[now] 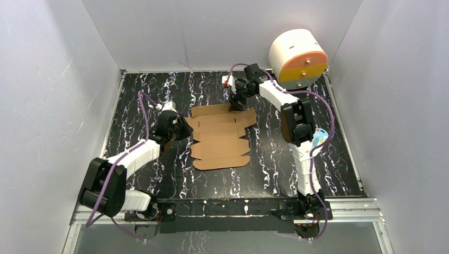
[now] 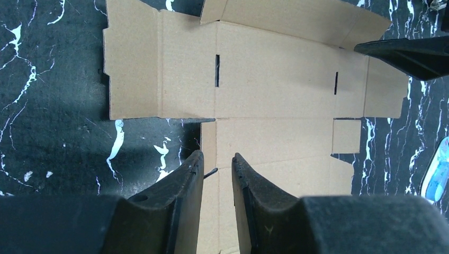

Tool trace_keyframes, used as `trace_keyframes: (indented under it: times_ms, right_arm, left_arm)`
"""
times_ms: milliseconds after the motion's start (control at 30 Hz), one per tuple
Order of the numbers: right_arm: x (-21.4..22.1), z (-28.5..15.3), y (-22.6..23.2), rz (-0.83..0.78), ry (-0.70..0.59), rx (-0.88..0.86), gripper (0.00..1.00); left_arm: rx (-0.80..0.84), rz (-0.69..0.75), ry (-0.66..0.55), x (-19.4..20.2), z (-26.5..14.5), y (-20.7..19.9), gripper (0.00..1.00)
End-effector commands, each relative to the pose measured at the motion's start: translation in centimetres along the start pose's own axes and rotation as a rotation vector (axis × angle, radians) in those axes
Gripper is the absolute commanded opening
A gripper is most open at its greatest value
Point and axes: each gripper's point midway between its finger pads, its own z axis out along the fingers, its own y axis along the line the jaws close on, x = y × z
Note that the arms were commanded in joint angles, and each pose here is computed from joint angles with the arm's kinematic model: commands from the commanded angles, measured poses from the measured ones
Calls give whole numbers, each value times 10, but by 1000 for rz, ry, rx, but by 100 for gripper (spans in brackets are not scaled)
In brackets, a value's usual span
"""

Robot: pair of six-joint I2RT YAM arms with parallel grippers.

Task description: Fold the paper box

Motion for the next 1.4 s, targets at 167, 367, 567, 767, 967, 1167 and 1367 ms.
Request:
trace_keyframes:
  times_ms: [167,367,567,767,967,1167,1367]
  right_arm:
    - [-1,12,7,12,-62,-88,63]
    - [-2,17,9,13,-80,-115,55]
    - [-1,14,11,6,-72,-126,34]
    - [-18,1,21,-78,-98,-124,15]
    - [-40,-17,27,-212,-114,-31,2]
    - [-60,-34,33,-354,-69,105,0]
    - [-74,-46,42,-514,21,273,0]
  left_arm:
    - [-1,6,4,0,5,2,25]
    - [-15,17,7,1,6,5,25]
    - [-16,19,16,3,8,5,25]
    - [-9,17,5,1,5,5,25]
    - [-13,14,-13,-1,1,6,25]
    - [-12,1,-43,-5,-3,6,24]
    - [29,-31,-41,-2,-6,1,24]
